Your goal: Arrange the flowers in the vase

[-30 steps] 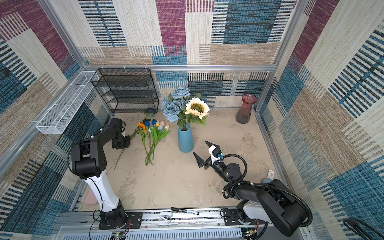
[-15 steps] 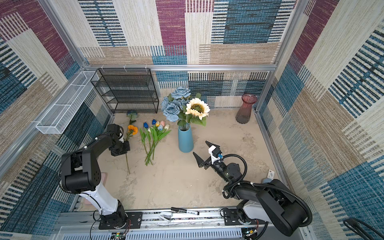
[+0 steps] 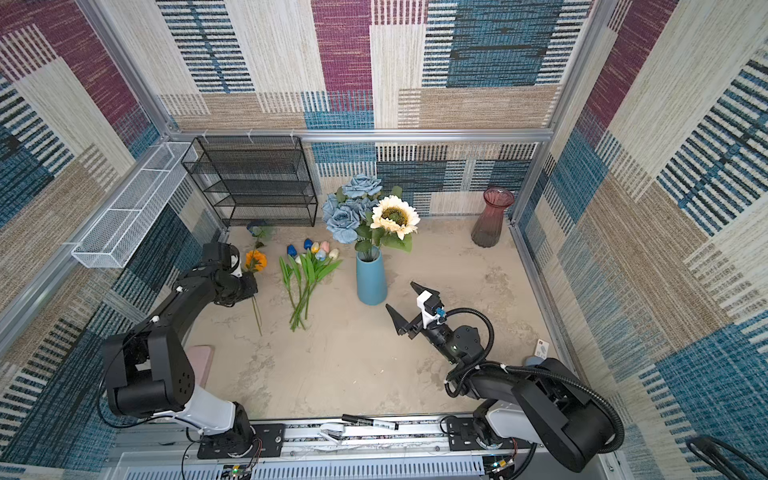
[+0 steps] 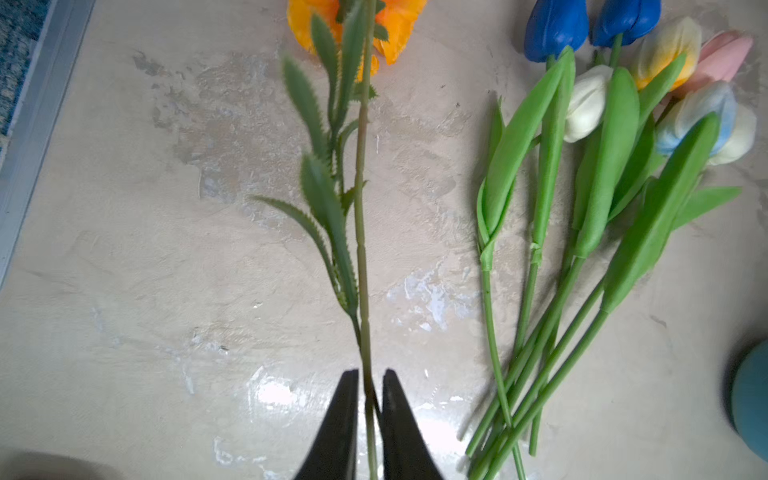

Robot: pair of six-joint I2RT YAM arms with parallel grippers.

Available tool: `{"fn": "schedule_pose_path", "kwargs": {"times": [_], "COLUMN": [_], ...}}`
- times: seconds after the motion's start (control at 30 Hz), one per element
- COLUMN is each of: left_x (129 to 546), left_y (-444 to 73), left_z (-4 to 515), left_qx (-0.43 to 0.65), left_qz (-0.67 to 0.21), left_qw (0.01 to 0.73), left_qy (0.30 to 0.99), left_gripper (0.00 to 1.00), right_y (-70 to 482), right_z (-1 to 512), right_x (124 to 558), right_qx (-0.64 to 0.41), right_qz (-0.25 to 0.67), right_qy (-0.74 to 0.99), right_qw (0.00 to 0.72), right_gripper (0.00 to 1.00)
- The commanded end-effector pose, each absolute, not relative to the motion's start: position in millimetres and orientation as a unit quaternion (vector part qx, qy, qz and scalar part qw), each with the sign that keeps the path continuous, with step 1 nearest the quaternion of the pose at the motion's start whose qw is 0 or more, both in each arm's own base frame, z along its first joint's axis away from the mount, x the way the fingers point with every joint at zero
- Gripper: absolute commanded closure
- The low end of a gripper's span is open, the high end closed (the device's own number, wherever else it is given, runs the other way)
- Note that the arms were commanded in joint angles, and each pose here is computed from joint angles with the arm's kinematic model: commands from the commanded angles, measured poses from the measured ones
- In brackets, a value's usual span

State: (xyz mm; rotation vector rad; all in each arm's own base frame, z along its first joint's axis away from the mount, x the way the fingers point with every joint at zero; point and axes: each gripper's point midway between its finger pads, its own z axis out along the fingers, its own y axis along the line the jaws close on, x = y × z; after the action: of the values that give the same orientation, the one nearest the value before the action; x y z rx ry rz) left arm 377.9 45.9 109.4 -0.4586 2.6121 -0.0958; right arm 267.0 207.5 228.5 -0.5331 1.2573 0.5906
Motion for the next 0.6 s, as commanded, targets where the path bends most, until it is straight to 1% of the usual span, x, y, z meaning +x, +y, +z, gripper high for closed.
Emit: {"fn": "schedule_pose_path", "kwargs": {"times": [0.0,0.03,0.13,0.2,0.23,0.27,0.3,0.47,0.53,0.57], "left_x": [383.5,384.1,385.8,387.5,387.9,388.5,388.7,387.7,386.1,385.8], "left_y": [46.1,46.6,48.4,48.9,51.1,53.8,55.3,55.4,58.2,58.3], "left_z": [110.6,109.4,109.8,110.9,109.3,107.8,106.1,85.1,75.5,70.7], "left_qx": [-0.177,-0.176,-0.177,-0.176,-0.179,-0.181,-0.184,-0.198,-0.199,-0.197], "left_qz": [-0.039,-0.037,-0.032,-0.032,-0.027,-0.021,-0.017,-0.017,-0.008,-0.007], "left_qw": [0.252,0.251,0.252,0.256,0.257,0.257,0.255,0.226,0.214,0.206], "left_qy": [0.951,0.951,0.951,0.950,0.949,0.949,0.949,0.954,0.956,0.958], "left_gripper": [0.93,0.96,0.95,0.97,0.95,0.88,0.82,0.74,0.73,0.75], "right_y": [207.9,207.6,206.5,206.4,207.0,207.5,207.8,206.8,206.9,206.9], "right_z": [239.1,239.4,240.1,239.3,239.4,239.2,239.1,238.4,238.6,239.3], "right_x": [265.8,265.3,265.3,266.1,265.8,265.9,265.7,266.5,266.8,266.4], "right_qx": [-0.238,-0.238,-0.237,-0.236,-0.237,-0.237,-0.238,-0.236,-0.236,-0.237], "right_qz": [0.276,0.276,0.273,0.272,0.274,0.275,0.276,0.273,0.272,0.272], "right_qy": [0.558,0.557,0.557,0.558,0.558,0.558,0.558,0.559,0.559,0.558], "right_qw": [0.746,0.746,0.748,0.747,0.747,0.746,0.746,0.746,0.746,0.747], "right_gripper": [0.09,0.09,0.09,0.09,0.09,0.09,0.09,0.09,0.09,0.09]}}
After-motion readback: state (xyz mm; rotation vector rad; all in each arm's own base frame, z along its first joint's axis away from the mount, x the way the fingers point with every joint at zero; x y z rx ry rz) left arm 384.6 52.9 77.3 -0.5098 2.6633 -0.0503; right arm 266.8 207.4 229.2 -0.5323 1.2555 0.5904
